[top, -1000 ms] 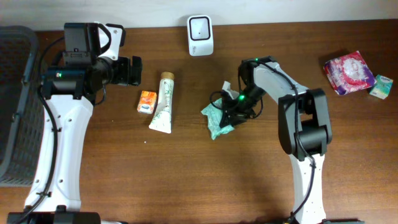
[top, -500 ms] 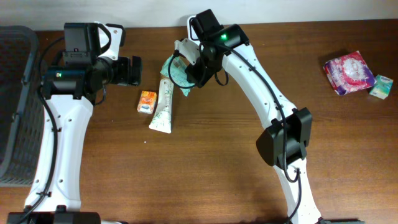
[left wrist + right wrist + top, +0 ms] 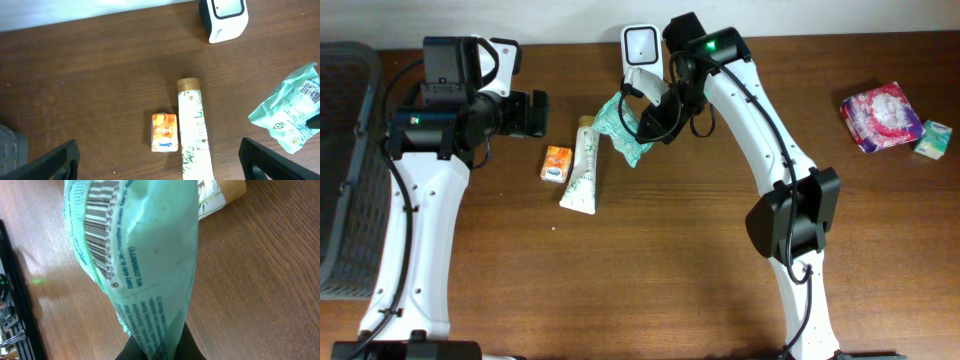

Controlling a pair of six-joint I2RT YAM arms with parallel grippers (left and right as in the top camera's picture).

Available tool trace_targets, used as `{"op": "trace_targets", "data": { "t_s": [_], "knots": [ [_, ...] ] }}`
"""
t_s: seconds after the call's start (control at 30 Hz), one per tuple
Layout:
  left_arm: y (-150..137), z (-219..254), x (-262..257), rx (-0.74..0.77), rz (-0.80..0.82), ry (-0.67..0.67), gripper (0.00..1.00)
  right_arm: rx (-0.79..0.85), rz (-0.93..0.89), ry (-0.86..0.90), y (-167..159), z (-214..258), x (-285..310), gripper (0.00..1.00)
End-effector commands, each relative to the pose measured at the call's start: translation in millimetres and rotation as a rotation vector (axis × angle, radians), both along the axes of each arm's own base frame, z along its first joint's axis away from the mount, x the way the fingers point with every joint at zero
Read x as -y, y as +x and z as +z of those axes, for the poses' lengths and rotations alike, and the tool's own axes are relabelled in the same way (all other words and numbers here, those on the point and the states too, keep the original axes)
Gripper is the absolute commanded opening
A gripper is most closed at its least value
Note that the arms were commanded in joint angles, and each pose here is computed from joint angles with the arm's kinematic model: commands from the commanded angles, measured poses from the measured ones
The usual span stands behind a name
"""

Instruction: Scan the item barcode

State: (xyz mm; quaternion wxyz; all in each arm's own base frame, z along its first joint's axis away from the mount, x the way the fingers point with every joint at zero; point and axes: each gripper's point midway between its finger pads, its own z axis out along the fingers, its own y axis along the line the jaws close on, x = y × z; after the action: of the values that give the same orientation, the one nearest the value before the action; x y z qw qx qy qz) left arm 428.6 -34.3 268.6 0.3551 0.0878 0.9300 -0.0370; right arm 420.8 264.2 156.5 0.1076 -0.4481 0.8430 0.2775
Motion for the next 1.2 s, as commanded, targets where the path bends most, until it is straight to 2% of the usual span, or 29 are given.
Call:
{"op": "trace_targets", "data": {
  "t_s": [0.0, 0.13, 0.2, 0.23, 0.27, 0.3, 0.4, 0.47, 0.6, 0.67, 0.73, 0.77, 0.8, 0.87, 0.93, 0.97, 1.0, 1.03, 1.17],
  "knots": [
    [0.6, 5.5, -0.3, 0.013, 0.007, -0.007, 0.99, 0.029, 0.022, 0.044, -1.8, 16.4, -5.9, 0.04],
    [0.6, 5.5, -0.3, 0.013, 0.007, -0.007, 0.99, 0.027, 0.021, 0.043, -1.6, 15.3, -5.8, 0.04],
    [0.6, 5.5, -0.3, 0.013, 0.007, -0.007, 0.99, 0.027, -0.062, -0.058, 7.1, 5.0, 7.5, 0.04],
    [0.5, 5.5, -0.3, 0.013, 0.007, -0.007, 0.99, 0.042, -0.368, -0.315, 32.4, -12.8, 50.1, 0.04],
    [0.6, 5.5, -0.3, 0.013, 0.007, -0.007, 0.99, 0.070, -0.489, -0.426, 40.6, -16.1, 71.8, 0.04],
    [0.6, 5.5, -0.3, 0.013, 0.007, -0.007, 0.99, 0.126, -0.706, -0.620, 47.9, -15.5, 113.7, 0.04],
    [0.6, 5.5, -0.3, 0.013, 0.007, -0.007, 0.99, 0.134, -0.910, -0.787, 40.1, -21.4, 149.1, 0.04],
    [0.5, 5.5, -0.3, 0.013, 0.007, -0.007, 0.99, 0.141, -1.000, -0.945, 28.6, -47.2, 175.5, 0.04],
    [0.6, 5.5, -0.3, 0.013, 0.007, -0.007, 0.99, 0.088, -0.963, -1.088, 0.7, -107.4, 193.5, 0.04],
    [0.5, 5.5, -0.3, 0.013, 0.007, -0.007, 0.99, 0.059, -0.960, -1.082, -5.8, -108.5, 188.0, 0.10],
    [0.5, 5.5, -0.3, 0.013, 0.007, -0.007, 0.99, 0.016, -0.914, -1.022, -14.8, -112.9, 157.8, 0.17],
    [0.5, 5.5, -0.3, 0.013, 0.007, -0.007, 0.99, 0.017, -0.898, -1.003, -16.6, -114.4, 146.5, 0.22],
    [0.5, 5.5, -0.3, 0.013, 0.007, -0.007, 0.99, 0.010, -0.876, -0.963, -19.1, -117.5, 128.7, 0.34],
    [0.6, 5.5, -0.3, 0.013, 0.007, -0.007, 0.99, 0.001, -0.830, -0.920, -27.6, -120.7, 101.4, 0.35],
    [0.6, 5.5, -0.3, 0.013, 0.007, -0.007, 0.99, 0.045, -0.792, -0.934, -33.0, -118.7, 87.7, 0.40],
    [0.6, 5.5, -0.3, 0.013, 0.007, -0.007, 0.99, 0.082, -0.781, -0.950, -32.5, -116.3, 85.4, 0.36],
    [0.5, 5.5, -0.3, 0.013, 0.007, -0.007, 0.99, 0.125, -0.780, -0.978, -29.7, -113.0, 88.8, 0.11],
    [0.6, 5.5, -0.3, 0.013, 0.007, -0.007, 0.99, 0.168, -0.788, -1.011, -25.0, -108.8, 97.2, 0.04],
    [0.6, 5.5, -0.3, 0.013, 0.007, -0.007, 0.99, 0.401, -0.821, -1.275, -6.5, -70.3, 159.5, 0.04]
  ]
}}
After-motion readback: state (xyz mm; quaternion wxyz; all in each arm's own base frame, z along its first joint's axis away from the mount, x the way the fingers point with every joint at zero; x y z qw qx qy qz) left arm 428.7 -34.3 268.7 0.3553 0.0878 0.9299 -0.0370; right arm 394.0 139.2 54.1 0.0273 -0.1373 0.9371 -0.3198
